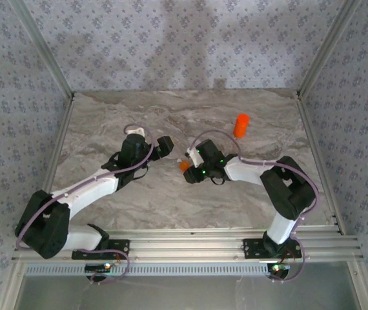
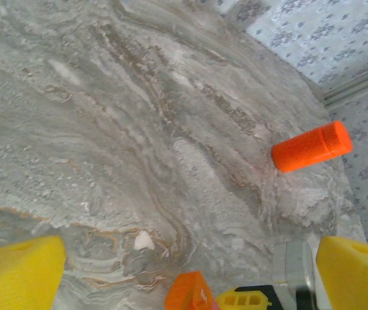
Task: Sort the pills into containers
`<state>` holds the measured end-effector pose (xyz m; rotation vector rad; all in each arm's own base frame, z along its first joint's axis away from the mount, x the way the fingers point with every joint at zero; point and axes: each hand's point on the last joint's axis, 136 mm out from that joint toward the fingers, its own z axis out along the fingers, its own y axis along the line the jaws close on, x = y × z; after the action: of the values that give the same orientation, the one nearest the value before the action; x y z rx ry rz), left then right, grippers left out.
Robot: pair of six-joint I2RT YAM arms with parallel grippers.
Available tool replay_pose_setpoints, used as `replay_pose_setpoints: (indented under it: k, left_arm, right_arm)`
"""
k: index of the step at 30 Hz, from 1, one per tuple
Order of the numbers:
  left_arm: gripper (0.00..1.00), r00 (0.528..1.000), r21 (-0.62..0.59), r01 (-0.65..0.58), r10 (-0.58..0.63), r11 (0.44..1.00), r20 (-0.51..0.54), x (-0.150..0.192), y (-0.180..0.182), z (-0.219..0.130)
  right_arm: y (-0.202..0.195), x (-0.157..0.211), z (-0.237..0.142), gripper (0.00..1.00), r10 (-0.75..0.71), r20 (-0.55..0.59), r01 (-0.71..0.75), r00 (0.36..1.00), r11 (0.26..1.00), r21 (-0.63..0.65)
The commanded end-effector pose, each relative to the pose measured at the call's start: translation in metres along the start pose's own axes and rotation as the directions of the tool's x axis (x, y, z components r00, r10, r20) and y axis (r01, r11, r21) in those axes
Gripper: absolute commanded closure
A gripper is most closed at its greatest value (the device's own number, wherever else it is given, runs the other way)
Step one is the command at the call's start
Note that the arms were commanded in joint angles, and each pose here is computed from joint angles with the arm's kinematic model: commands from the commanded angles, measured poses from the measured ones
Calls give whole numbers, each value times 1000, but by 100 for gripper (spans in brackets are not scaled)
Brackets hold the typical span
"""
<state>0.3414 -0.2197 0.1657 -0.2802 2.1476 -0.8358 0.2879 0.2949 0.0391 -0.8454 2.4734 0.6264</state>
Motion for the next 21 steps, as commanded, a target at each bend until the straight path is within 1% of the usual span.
replay_pose_setpoints:
  k: [1, 6, 8, 10, 14, 16, 21]
  left_arm:
    - [1, 1000, -21, -21, 21, 1000, 5, 0, 6, -3]
    - [1, 1000, -24, -23, 23, 999, 2, 1, 7, -1]
    - [1, 1000, -24, -23, 23, 999, 1, 1, 7, -1]
    - [1, 1000, -22, -22, 22, 1000, 2, 1, 7, -1]
    - [1, 1000, -17, -20, 20, 1000, -1, 1, 5, -1]
    - [1, 1000, -15, -19, 19, 1000, -1, 0, 4, -1]
    - [1, 1000, -11, -21, 21, 1000, -4, 0, 3, -1]
  right_arm:
    - [-3, 17, 8, 66, -67, -90, 71, 994, 997, 43]
    - [-3, 26, 14, 66, -80, -119, 86, 990, 995, 49]
    - [-3, 29, 14, 60, -81, -127, 88, 989, 995, 49]
    - [-4, 30, 14, 51, -81, -134, 90, 988, 994, 60]
    - [-7, 35, 9, 40, -71, -139, 84, 988, 993, 88]
    - [-12, 38, 6, 38, -60, -139, 76, 988, 991, 114]
    - [-33, 46, -7, 40, 1, -141, 29, 990, 978, 207]
